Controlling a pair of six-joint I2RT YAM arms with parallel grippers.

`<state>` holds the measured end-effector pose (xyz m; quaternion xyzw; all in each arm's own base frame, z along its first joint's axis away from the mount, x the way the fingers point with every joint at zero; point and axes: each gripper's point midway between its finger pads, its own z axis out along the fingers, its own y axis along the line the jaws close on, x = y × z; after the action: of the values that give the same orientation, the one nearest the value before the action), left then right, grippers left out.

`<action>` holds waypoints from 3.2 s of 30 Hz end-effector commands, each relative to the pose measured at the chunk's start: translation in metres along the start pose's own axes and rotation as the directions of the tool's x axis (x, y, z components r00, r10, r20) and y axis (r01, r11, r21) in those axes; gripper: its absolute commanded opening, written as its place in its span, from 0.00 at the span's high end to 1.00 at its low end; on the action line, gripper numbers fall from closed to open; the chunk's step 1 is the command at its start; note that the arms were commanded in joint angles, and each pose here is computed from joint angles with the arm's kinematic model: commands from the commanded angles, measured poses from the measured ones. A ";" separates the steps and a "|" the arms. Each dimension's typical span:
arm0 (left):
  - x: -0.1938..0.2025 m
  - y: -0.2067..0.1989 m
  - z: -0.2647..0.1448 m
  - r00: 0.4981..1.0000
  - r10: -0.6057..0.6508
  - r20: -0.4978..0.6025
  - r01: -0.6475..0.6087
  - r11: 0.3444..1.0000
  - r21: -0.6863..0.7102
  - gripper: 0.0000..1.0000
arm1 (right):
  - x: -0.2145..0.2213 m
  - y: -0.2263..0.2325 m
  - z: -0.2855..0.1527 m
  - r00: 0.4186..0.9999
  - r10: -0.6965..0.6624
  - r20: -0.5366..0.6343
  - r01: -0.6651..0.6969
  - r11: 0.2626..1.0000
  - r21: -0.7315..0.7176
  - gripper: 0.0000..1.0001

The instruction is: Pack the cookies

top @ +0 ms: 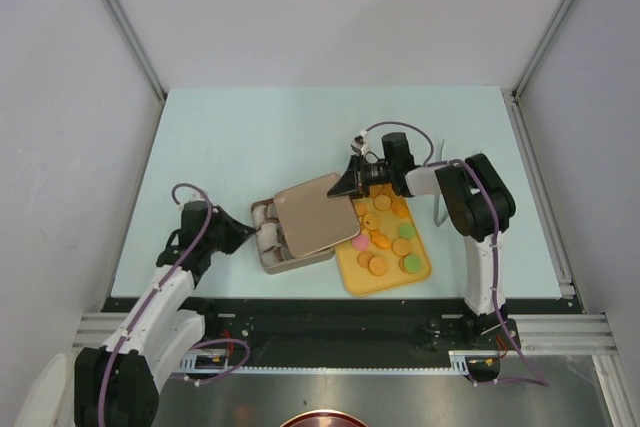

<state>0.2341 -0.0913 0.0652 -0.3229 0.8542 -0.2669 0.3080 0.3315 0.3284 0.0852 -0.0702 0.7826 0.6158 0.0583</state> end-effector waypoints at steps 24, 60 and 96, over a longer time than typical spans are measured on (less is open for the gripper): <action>0.018 0.031 0.015 0.999 -0.025 -0.047 0.021 0.997 -0.076 1.00 | 0.033 -0.050 -0.002 0.986 0.143 -0.084 -0.136 0.987 0.085 1.00; 0.019 0.026 0.017 0.998 -0.032 -0.058 0.029 0.998 -0.049 1.00 | 0.039 -0.036 -0.019 0.999 0.008 -0.051 0.008 0.948 0.318 0.42; 0.021 0.033 0.014 0.998 -0.028 -0.050 0.024 0.997 -0.068 0.99 | -0.049 -0.046 -0.039 0.930 -0.366 0.030 0.200 0.576 0.793 0.83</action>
<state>0.2497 -0.0993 0.0665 -0.3164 0.8362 -0.3032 0.3297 0.3768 0.2828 0.0667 -0.0907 0.9333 0.2424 0.2488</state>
